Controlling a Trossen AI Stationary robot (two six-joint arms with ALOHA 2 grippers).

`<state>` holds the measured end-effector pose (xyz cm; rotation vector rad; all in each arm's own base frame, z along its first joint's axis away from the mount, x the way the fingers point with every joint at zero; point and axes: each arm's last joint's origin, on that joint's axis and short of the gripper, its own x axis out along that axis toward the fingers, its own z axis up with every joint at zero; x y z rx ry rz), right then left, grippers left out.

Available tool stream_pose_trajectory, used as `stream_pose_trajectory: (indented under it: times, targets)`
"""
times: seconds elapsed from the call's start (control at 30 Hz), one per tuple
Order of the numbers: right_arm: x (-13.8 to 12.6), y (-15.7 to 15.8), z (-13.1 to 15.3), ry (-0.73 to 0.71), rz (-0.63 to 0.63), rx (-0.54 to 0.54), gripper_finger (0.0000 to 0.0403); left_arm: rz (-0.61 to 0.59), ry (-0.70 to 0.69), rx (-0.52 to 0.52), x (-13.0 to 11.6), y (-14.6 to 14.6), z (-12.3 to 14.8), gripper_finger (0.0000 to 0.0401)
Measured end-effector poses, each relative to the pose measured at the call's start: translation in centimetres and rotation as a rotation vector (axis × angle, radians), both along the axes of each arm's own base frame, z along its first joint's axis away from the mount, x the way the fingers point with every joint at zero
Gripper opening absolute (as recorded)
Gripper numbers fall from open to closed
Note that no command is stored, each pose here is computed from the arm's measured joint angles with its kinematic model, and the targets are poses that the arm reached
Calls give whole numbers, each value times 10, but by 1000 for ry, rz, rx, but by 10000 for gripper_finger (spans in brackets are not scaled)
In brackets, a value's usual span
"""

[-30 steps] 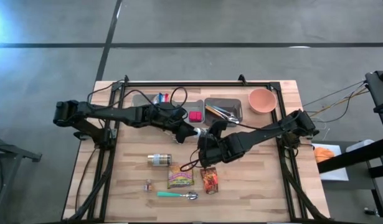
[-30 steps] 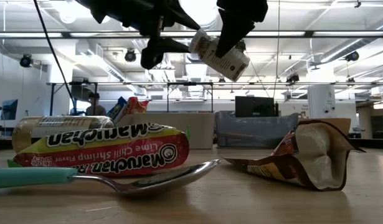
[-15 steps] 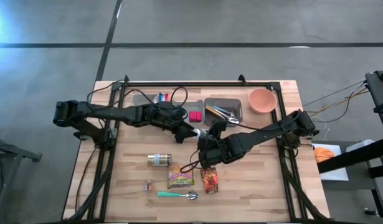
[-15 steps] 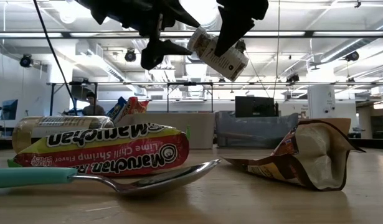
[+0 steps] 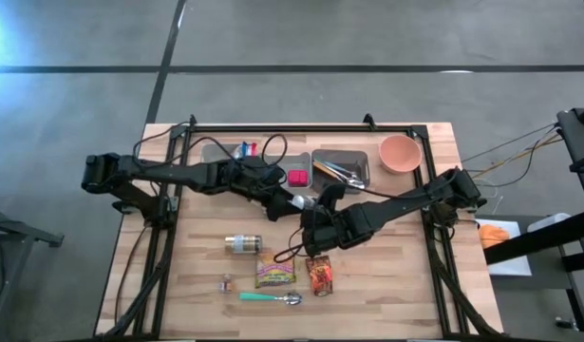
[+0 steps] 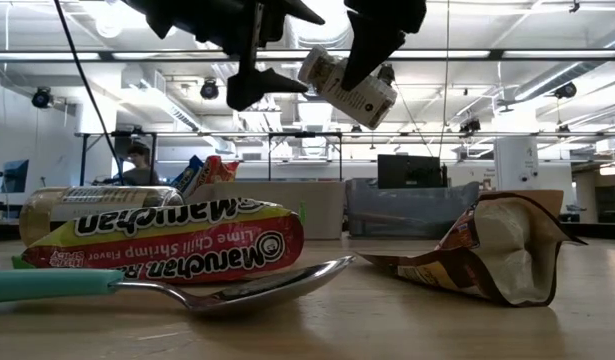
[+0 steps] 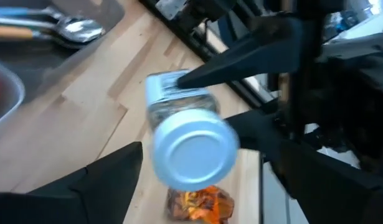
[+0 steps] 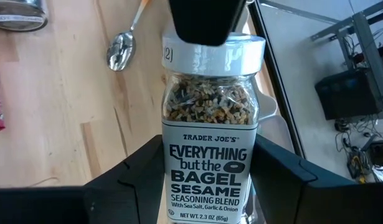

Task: Pick & Place Food Item
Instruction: Put the white seasoning bottle into the right gray bin

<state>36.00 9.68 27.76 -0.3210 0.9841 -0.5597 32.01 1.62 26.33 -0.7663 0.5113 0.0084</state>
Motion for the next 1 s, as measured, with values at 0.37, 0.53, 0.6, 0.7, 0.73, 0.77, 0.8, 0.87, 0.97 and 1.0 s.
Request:
stream_pose_trajectory:
  times: [0.37, 0.53, 0.6, 0.7, 0.73, 0.77, 0.8, 0.87, 0.97, 1.0]
  targets:
    - [3, -1, 2, -19, 13, 2, 191, 37, -28, 24, 1, 1, 1, 384]
    - [6, -3, 7, -42, 11, 4, 191, 74, -19, 40, 1, 2, 1, 384]
    - [7, -3, 9, -44, 17, 0, 191, 85, -17, 48, 1, 2, 0, 381]
    - [7, -3, 10, -47, 19, 0, 191, 101, -12, 59, 1, 3, 0, 365]
    - [7, -4, 11, -48, 20, 0, 191, 99, -13, 65, 1, 3, 0, 357]
    - [8, -4, 12, -52, 20, 0, 191, 96, -14, 72, 1, 3, 0, 348]
    - [8, -4, 12, -52, 18, -1, 191, 94, -15, 76, 1, 3, 0, 338]
    - [8, -4, 12, -52, 18, -2, 191, 92, -15, 78, 1, 3, 0, 315]
    - [8, -5, 12, -53, 20, -2, 191, 90, -17, 77, 0, 3, 0, 277]
    - [9, -5, 12, -56, 20, -2, 191, 89, -17, 76, 0, 3, 1, 263]
